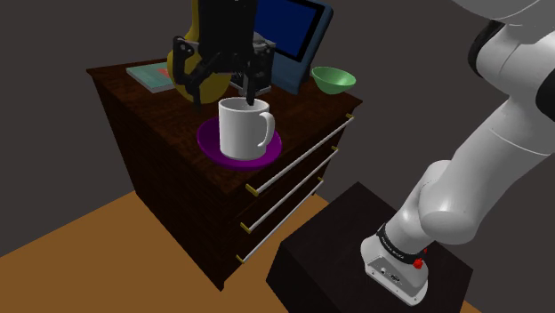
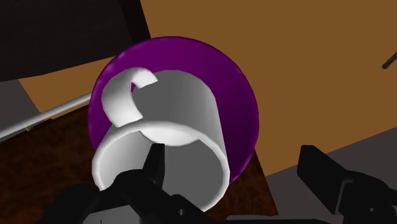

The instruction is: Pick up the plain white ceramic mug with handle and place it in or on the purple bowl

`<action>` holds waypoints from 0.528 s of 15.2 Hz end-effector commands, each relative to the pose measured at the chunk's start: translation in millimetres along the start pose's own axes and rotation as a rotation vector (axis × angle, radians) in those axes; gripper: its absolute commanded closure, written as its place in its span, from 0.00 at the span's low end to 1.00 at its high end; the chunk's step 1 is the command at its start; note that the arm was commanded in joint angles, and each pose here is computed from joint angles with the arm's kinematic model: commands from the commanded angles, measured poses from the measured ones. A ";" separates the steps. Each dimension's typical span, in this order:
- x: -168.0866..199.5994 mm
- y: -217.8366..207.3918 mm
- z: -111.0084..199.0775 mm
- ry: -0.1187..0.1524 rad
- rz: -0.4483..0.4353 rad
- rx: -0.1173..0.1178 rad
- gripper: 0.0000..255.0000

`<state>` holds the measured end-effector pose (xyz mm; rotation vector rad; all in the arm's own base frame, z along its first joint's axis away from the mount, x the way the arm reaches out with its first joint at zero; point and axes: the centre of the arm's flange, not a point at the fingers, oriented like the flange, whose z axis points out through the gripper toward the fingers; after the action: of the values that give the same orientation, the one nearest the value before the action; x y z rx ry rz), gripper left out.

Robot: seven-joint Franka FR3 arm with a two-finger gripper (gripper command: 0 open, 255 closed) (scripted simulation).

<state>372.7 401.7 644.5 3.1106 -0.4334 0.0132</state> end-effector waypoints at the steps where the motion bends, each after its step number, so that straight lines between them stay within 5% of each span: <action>1: 1.2 1.5 -24.0 0.000 0.000 -0.001 0.00; 8: 1.2 1.5 -34.4 0.000 0.000 -0.001 0.00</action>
<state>373.2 400.0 678.9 3.1099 -0.4339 0.0124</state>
